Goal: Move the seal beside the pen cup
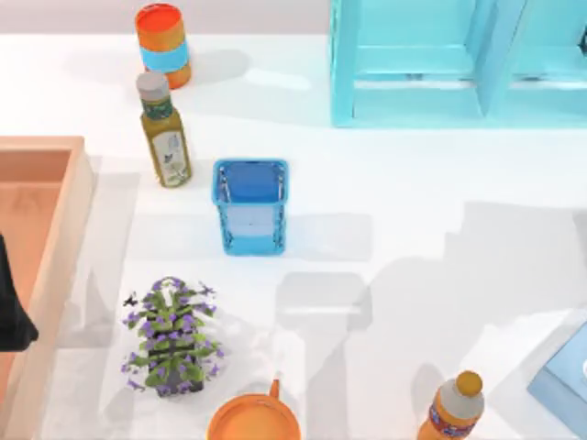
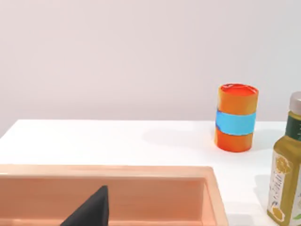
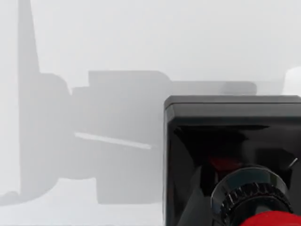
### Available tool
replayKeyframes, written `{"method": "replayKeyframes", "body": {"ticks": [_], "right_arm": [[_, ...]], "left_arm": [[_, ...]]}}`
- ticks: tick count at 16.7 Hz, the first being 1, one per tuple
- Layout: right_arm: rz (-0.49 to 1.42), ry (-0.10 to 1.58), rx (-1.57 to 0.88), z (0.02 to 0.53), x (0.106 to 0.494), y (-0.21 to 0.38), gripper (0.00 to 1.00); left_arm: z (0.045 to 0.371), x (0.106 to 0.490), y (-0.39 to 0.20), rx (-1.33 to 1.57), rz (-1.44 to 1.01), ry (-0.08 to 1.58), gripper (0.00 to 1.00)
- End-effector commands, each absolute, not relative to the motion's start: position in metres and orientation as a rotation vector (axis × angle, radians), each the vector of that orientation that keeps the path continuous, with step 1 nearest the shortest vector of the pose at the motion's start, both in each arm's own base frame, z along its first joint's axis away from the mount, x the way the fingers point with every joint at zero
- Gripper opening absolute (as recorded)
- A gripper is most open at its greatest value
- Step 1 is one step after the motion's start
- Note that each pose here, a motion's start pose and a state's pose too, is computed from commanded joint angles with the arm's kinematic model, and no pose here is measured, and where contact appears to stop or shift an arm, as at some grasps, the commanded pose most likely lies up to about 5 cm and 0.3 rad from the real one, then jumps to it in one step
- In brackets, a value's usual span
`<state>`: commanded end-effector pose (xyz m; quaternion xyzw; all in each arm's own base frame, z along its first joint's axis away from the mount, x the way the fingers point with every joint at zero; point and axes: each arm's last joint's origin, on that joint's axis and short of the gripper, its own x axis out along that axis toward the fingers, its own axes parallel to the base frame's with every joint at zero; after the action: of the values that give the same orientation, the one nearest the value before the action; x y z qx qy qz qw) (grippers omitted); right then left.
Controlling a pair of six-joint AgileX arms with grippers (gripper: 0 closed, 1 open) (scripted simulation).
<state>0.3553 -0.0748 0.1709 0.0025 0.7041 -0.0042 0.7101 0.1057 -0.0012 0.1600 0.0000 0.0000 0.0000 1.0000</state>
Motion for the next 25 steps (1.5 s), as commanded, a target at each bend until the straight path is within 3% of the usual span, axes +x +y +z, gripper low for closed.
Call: {"method": "replayKeyframes", "body": {"ticks": [10,17,25], "right_arm": [[-0.009,1.57,0.008,0.29,0.346,0.044,0.0],[-0.015,1.573,0.007,0.286,0.354,0.057,0.0],[-0.015,1.488,-0.001,0.256,0.389,0.228,0.0]], "left_arm": [[0.16,0.106,-0.001,0.0,0.0,0.0,1.0],[0.16,0.106,-0.001,0.0,0.0,0.0,1.0],[0.16,0.106,-0.001,0.0,0.0,0.0,1.0]]}}
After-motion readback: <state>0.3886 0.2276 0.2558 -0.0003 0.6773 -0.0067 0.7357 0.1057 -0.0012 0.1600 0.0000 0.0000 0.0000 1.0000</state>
